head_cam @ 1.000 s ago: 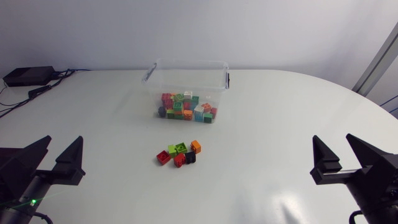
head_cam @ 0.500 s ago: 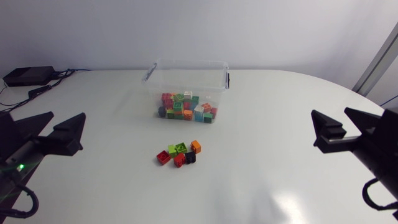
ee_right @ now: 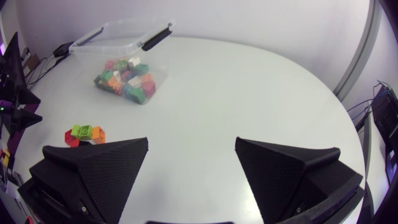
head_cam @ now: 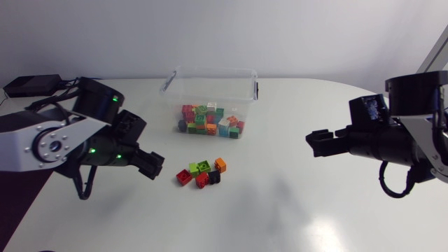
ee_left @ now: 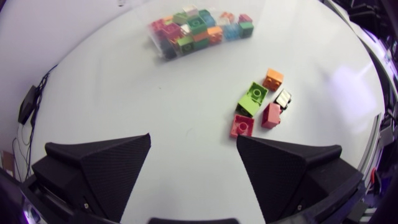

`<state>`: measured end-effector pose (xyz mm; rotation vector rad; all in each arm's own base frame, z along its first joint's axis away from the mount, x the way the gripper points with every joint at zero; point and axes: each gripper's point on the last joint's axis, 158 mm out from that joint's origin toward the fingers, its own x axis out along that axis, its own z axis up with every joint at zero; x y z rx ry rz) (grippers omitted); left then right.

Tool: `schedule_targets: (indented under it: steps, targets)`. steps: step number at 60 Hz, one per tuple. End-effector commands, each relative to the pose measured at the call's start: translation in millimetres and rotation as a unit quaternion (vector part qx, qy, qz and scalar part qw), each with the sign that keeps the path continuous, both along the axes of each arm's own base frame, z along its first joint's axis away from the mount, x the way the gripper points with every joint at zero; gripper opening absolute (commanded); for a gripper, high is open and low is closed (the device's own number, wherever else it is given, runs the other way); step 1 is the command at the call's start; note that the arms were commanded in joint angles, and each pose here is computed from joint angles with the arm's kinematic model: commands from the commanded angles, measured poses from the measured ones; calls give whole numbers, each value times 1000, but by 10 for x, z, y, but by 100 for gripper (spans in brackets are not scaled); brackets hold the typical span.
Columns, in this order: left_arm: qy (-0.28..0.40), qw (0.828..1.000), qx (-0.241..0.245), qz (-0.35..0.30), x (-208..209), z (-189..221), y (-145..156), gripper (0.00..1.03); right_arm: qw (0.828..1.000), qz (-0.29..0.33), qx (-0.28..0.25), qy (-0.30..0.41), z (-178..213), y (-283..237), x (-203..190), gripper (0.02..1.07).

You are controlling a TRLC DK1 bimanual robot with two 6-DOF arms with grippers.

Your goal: Place the duplo bricks in the container

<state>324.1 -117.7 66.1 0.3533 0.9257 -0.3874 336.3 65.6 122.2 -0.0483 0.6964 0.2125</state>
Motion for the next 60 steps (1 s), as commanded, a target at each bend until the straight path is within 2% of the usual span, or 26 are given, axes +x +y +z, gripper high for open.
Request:
schedule_targets:
  steps: [1, 7, 16, 27, 31, 46, 47, 51, 54, 60]
  targets:
    - [34, 998, 26, -52, 40, -178, -139, 96, 999, 30, -2, 35, -101, 123, 2, 103]
    - [96, 992, 32, -78, -25, -440, -253, 96, 995, 57, 15, 77, -214, 254, -49, 103]
    - [130, 986, 27, -101, -17, -601, -408, 94, 987, 106, -7, 121, -348, 377, -114, 103]
    - [151, 980, 35, -123, -50, -770, -521, 91, 978, 139, -20, 152, -484, 566, -153, 102]
    - [158, 978, 39, -130, -58, -826, -540, 85, 975, 150, -23, 160, -534, 645, -163, 102]
    - [157, 976, 43, -144, -1, -964, -643, 82, 965, 195, -53, 170, -643, 1008, -200, 102]
    - [154, 976, 42, -145, 23, -972, -661, 77, 964, 197, -58, 170, -665, 1039, -200, 102]
    - [152, 977, 42, -145, 47, -981, -673, 75, 961, 203, -65, 173, -697, 1099, -200, 102]
    - [148, 977, 40, -145, 79, -1005, -689, 64, 959, 210, -74, 178, -757, 1173, -186, 102]
    - [150, 976, 43, -153, 82, -1051, -698, 54, 956, 215, -81, 184, -837, 1286, -128, 102]
